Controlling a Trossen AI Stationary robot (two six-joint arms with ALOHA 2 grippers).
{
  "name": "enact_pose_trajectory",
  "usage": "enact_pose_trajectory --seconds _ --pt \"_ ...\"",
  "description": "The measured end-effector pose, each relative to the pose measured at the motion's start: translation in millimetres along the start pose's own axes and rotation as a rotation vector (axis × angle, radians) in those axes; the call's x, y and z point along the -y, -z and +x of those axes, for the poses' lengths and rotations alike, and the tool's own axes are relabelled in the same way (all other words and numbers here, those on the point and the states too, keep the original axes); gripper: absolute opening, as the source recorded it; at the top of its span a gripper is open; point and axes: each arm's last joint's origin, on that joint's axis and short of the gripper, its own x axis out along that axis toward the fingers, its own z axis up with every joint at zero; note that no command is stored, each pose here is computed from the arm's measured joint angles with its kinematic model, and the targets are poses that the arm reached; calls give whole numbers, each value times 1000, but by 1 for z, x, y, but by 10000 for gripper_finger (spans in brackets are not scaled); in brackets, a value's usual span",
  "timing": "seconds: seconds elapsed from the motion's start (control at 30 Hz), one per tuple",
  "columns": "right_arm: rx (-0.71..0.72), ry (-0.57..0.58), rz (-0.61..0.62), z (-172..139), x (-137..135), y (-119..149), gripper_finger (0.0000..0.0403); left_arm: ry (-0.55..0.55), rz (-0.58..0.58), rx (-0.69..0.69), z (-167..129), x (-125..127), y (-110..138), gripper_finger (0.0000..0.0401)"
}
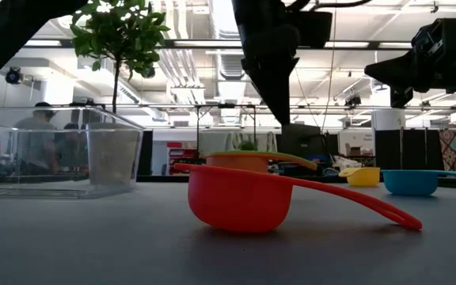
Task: Nest measuring cups in basket
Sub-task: Stack the purple measuring cup on top of the green measuring cup
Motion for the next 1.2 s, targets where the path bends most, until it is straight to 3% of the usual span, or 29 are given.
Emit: enact_pose_trajectory --seconds 0.2,0.33,0.57,0.73,0.97,1.2 --pt "0 0 0 0 0 0 9 -91 -28 35 -20 -11 -3 224" --pt "0 0 0 0 0 0 9 -124 -86 84 -26 -32 -5 225" --pt "0 0 0 0 0 0 9 -164 -303 69 -4 -87 7 215" --pt "0 1 0 0 0 0 9 -184 -375 103 9 -110 21 208" --pt "-1 0 0 0 0 0 9 -143 -491 241 33 -130 62 208" --pt "-1 0 1 0 0 0 9 -213 -554 215 29 -150 100 208"
